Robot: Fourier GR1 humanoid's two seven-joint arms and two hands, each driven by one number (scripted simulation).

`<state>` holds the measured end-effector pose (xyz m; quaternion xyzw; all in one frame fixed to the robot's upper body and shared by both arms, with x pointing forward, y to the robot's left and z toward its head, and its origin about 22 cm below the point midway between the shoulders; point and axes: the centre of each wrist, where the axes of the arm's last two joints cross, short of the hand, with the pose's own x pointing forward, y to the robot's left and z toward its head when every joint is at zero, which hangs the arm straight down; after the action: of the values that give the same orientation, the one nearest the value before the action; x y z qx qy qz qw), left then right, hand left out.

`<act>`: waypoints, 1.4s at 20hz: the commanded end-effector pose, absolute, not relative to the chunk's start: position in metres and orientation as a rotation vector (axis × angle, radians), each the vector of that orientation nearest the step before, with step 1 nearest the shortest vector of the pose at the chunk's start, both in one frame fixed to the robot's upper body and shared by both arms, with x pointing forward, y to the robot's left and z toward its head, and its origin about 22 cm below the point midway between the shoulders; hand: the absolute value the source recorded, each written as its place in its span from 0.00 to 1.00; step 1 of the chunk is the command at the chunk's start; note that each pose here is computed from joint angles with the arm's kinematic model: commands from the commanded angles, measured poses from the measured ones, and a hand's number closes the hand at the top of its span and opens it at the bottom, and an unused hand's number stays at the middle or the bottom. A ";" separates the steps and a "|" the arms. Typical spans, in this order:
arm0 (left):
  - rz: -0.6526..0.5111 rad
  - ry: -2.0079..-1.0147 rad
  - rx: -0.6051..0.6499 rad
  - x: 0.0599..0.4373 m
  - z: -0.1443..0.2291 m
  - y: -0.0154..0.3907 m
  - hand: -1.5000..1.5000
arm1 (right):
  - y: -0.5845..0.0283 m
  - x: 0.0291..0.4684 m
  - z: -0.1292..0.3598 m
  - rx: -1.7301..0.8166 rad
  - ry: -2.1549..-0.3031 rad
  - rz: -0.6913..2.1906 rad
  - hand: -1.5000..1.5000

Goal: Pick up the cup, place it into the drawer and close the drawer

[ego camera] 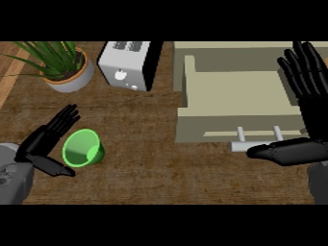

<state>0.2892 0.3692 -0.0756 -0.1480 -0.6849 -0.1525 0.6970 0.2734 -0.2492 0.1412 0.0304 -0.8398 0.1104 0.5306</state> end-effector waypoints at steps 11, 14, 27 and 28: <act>-0.310 -1.626 -0.425 0.278 -0.115 0.352 0.00 | -0.237 0.278 0.156 0.104 -2.018 0.263 0.00; -0.313 -1.624 -0.443 0.284 -0.110 0.354 0.00 | -0.250 0.278 0.153 0.096 -2.011 0.265 0.00; -0.329 -1.616 -0.506 0.293 -0.118 0.325 0.00 | -0.248 0.274 0.159 0.090 -2.014 0.311 0.00; -0.333 -1.612 -0.520 0.288 -0.119 0.333 0.00 | -0.258 0.277 0.157 0.087 -2.021 0.296 0.00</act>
<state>0.2872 0.3315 -0.1193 -0.1405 -0.6940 -0.1678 0.6859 0.2746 -0.2536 0.1527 0.0388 -0.8408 0.1223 0.5259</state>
